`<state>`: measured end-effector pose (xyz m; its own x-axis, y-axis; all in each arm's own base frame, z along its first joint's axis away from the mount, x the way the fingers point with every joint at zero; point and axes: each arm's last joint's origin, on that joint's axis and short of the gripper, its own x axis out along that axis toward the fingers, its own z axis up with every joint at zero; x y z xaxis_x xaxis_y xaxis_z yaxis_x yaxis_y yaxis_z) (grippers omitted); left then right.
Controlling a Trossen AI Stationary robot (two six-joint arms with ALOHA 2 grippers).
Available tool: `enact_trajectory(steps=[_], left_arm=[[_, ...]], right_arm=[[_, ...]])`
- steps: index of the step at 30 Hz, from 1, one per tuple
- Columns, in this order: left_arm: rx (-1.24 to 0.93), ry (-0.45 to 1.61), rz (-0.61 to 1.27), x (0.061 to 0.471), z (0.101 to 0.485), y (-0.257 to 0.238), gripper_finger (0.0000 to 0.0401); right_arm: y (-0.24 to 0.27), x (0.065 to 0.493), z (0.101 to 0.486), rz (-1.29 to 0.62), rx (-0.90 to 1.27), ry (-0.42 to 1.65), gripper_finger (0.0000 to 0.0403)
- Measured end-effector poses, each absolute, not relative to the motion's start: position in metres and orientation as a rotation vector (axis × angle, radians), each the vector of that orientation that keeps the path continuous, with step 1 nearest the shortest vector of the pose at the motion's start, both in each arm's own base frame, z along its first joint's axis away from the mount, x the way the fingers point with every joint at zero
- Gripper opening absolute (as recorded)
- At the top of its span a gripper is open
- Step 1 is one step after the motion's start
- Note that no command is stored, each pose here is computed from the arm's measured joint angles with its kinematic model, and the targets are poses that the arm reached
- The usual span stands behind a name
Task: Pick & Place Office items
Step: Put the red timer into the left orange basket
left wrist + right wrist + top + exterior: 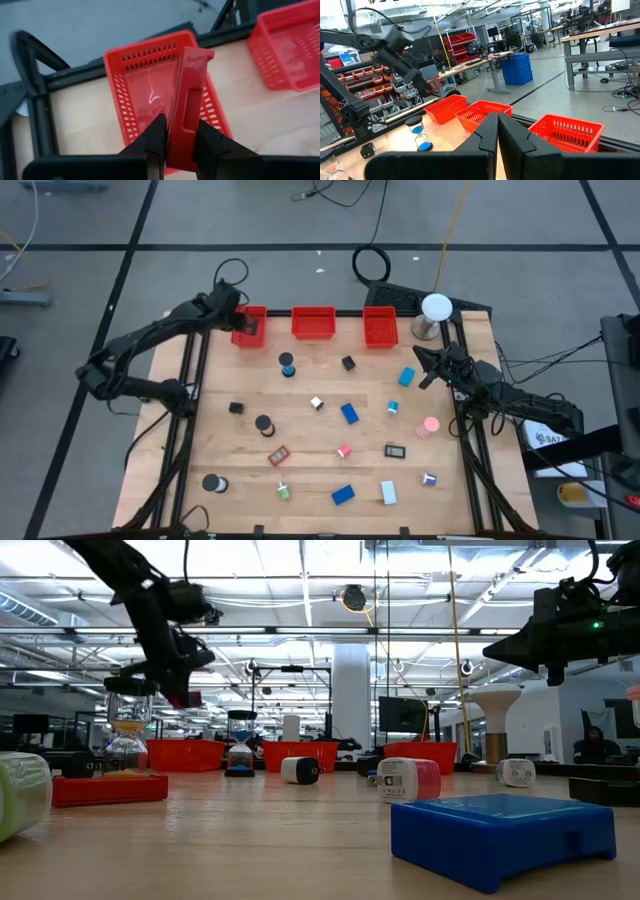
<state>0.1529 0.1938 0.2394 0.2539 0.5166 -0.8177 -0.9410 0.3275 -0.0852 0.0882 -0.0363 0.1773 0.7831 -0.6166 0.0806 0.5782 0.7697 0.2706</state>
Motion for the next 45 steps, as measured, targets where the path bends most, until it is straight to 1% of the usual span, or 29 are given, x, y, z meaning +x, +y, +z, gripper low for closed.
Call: enact_trajectory(steps=[5, 14, 24, 29, 40, 45], left_arm=[[-0.683, 0.825, 1.088, 0.155, 0.224, 0.206, 0.0059], [-0.747, 0.785, 1.146, 0.149, 0.213, 0.224, 0.0059], [-0.763, 0.745, 1.17, 0.146, 0.214, 0.229, 0.0059], [-0.776, 0.721, 1.244, 0.139, 0.215, 0.233, 0.0059], [-0.781, 0.711, 1.267, 0.138, 0.215, 0.234, 0.0059], [-0.793, 0.694, 1.196, 0.147, 0.216, 0.23, 0.0059]], right_arm=[[-0.036, 0.088, 0.177, -0.651, 0.238, -0.169, 0.0004], [-0.036, 0.088, 0.177, -0.652, 0.238, -0.169, 0.0004], [-0.036, 0.088, 0.177, -0.651, 0.238, -0.169, 0.0004], [-0.036, 0.088, 0.177, -0.651, 0.238, -0.169, 0.0004], [-0.036, 0.088, 0.177, -0.652, 0.238, -0.169, 0.0004], [-0.036, 0.088, 0.177, -0.651, 0.238, -0.169, 0.0004]])
